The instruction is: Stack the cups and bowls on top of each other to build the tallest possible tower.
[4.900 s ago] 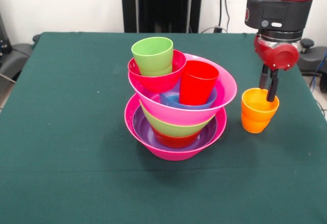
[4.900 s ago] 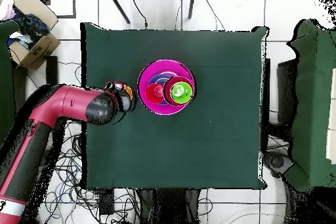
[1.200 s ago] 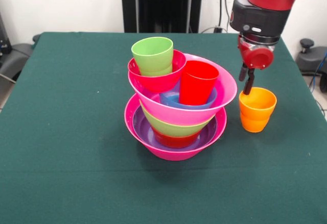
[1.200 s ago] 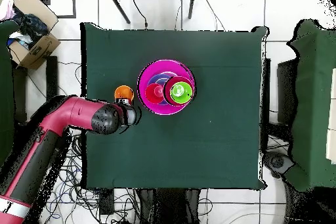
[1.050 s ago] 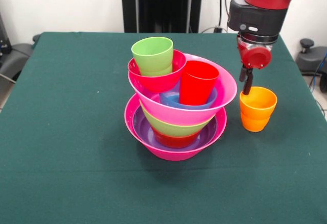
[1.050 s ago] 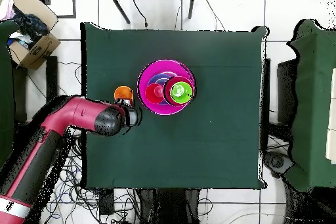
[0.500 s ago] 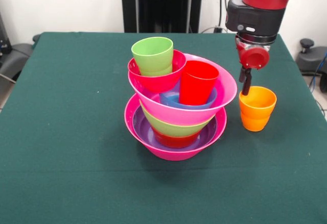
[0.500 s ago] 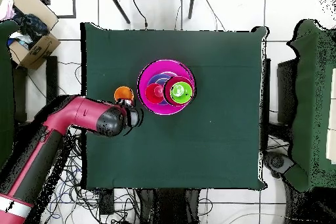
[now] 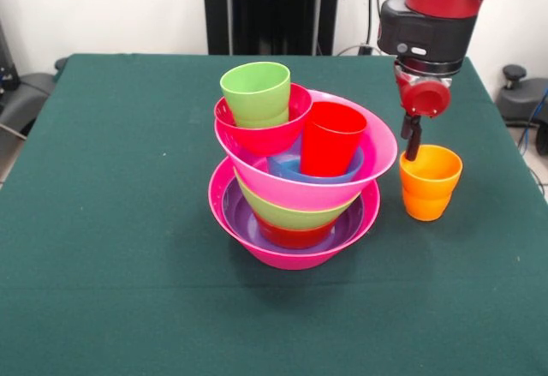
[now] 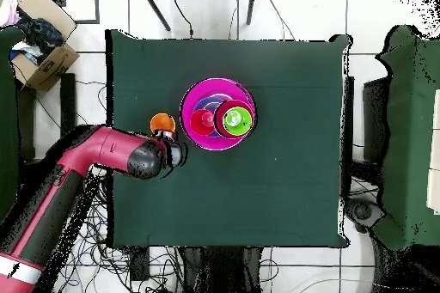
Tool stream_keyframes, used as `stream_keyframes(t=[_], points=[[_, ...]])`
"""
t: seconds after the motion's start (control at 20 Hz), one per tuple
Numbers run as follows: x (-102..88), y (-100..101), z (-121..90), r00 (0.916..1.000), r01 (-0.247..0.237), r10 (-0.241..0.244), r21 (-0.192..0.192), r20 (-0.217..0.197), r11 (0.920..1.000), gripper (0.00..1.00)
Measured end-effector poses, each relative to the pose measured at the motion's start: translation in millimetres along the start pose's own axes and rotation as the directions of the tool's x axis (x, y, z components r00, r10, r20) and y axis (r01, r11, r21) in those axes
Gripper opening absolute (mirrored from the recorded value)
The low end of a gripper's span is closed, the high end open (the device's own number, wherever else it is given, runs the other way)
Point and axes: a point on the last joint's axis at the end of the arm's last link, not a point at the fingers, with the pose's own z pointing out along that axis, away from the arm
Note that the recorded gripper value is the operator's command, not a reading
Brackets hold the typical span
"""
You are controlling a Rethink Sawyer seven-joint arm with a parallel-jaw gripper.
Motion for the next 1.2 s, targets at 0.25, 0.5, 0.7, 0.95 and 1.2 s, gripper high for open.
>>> stream_keyframes(t=[0.25,0.5,0.7,0.95,1.2], points=[[0.0,0.9,1.0,1.0000,-0.002,0.002,-0.002,0.002,1.0000,1.00],[-0.2,1.4,1.8,1.0000,0.005,-0.005,-0.004,0.004,1.0000,1.00],[-0.6,2.5,3.4,0.9992,0.038,-0.038,-0.007,0.008,0.9993,1.00],[-2.7,5.2,6.7,0.9931,0.115,-0.115,-0.011,0.024,0.9933,1.00],[-5.5,6.1,7.4,0.9786,0.202,-0.202,-0.009,0.040,0.9793,1.00]])
